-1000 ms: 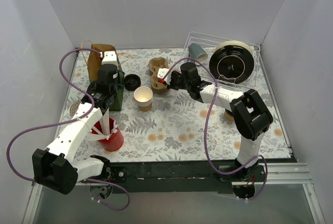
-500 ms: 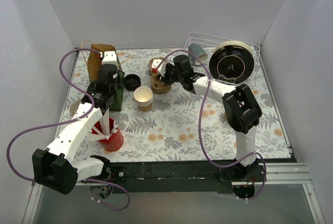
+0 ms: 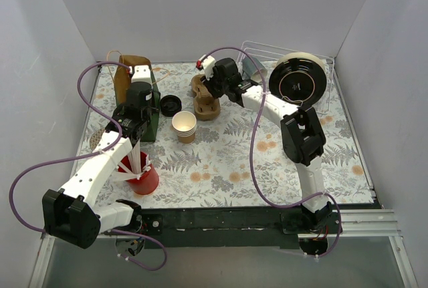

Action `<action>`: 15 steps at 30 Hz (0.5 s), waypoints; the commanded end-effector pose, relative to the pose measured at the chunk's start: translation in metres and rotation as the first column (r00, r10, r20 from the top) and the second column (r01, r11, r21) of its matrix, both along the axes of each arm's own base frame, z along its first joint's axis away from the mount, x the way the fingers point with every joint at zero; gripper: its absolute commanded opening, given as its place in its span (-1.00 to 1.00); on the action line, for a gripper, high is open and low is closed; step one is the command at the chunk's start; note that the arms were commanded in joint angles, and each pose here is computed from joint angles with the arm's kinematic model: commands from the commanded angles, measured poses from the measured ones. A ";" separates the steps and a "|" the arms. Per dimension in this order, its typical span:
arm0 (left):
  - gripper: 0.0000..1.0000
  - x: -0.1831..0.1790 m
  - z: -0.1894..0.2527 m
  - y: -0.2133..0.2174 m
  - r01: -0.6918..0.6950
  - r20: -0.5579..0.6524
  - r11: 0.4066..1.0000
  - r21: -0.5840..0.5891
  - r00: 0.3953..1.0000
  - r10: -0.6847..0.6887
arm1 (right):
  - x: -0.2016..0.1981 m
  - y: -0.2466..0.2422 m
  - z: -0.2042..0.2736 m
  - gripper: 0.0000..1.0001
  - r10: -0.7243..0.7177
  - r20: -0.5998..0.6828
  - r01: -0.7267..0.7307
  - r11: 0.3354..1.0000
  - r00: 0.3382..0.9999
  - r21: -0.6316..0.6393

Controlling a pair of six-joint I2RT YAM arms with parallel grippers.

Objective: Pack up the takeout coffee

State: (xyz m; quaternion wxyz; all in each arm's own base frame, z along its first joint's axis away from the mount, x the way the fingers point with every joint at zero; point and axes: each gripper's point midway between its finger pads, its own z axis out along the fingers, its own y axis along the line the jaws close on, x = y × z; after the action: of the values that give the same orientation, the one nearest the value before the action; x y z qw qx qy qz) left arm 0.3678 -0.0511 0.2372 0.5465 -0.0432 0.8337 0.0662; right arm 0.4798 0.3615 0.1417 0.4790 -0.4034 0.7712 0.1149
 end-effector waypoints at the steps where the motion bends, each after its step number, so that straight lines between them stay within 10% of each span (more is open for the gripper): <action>1: -0.69 -0.005 -0.014 0.002 -0.001 -0.045 1.000 0.011 0.999 0.002 | 0.002 -0.002 0.006 -0.26 -0.075 -0.067 0.077 0.996 0.995 0.034; 15: -0.69 -0.006 -0.019 0.003 -0.003 -0.059 1.000 0.016 0.998 0.004 | 0.001 -0.007 -0.018 -0.28 -0.071 -0.153 0.065 0.997 0.986 -0.043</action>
State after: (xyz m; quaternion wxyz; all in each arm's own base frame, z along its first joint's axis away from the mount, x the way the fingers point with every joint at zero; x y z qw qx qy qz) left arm 0.3678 -0.0511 0.2370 0.5464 -0.0433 0.8338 0.0661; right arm 0.4759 0.3555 0.1108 0.4076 -0.3827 0.8214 0.1126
